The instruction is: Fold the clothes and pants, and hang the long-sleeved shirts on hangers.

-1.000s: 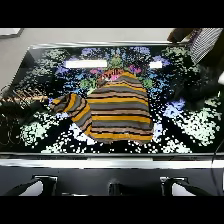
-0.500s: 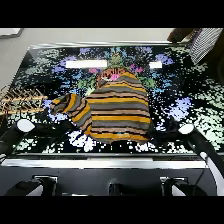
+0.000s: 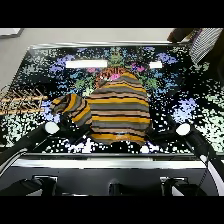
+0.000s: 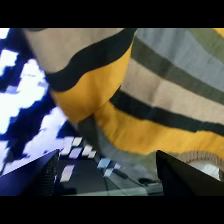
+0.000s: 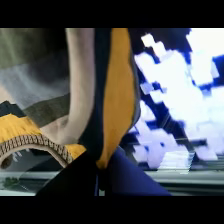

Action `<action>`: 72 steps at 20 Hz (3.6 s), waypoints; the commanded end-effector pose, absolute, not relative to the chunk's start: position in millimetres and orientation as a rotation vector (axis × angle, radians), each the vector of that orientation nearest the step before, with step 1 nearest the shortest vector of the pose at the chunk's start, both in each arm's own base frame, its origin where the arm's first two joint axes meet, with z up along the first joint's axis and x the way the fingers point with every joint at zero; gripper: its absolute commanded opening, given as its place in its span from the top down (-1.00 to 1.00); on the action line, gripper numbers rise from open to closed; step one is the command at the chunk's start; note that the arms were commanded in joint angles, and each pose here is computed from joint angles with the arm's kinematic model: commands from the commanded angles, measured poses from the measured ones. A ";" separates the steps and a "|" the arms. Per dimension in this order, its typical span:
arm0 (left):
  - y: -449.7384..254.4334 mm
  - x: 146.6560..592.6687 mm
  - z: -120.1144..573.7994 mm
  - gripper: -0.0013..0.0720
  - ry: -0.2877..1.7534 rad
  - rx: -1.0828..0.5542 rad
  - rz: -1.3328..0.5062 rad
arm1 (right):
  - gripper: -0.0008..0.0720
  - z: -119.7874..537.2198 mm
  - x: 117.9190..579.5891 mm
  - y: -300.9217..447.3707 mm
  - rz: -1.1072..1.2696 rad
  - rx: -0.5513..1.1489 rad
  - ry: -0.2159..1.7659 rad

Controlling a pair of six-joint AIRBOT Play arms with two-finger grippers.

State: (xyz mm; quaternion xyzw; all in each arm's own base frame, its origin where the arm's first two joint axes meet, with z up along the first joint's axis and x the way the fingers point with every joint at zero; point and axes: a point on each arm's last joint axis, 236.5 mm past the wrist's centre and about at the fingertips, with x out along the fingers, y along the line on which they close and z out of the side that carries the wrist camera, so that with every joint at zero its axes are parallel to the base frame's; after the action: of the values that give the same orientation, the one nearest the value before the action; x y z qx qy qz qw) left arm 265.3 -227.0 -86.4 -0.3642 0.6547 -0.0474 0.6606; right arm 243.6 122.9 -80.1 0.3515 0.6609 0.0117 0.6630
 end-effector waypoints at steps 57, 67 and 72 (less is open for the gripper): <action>-207.8 259.2 -17.0 -0.85 1.111 -0.057 -0.470 | 0.89 -7.7 267.6 182.7 0.012 0.036 1.100; -283.6 258.5 -71.6 -0.85 1.180 0.155 -0.461 | 0.89 -9.0 246.2 196.8 0.017 0.132 1.204; -282.5 257.8 -89.1 -0.75 1.222 0.182 -0.441 | 0.89 -10.1 242.9 198.2 0.017 0.142 1.219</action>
State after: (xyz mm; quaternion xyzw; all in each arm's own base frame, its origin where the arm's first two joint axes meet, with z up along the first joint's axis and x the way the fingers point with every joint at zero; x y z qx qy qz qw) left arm 257.8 -282.2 -79.4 0.0768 0.5597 -0.2131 0.7972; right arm 247.0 196.1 -9.3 0.0598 0.5651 0.0077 0.8228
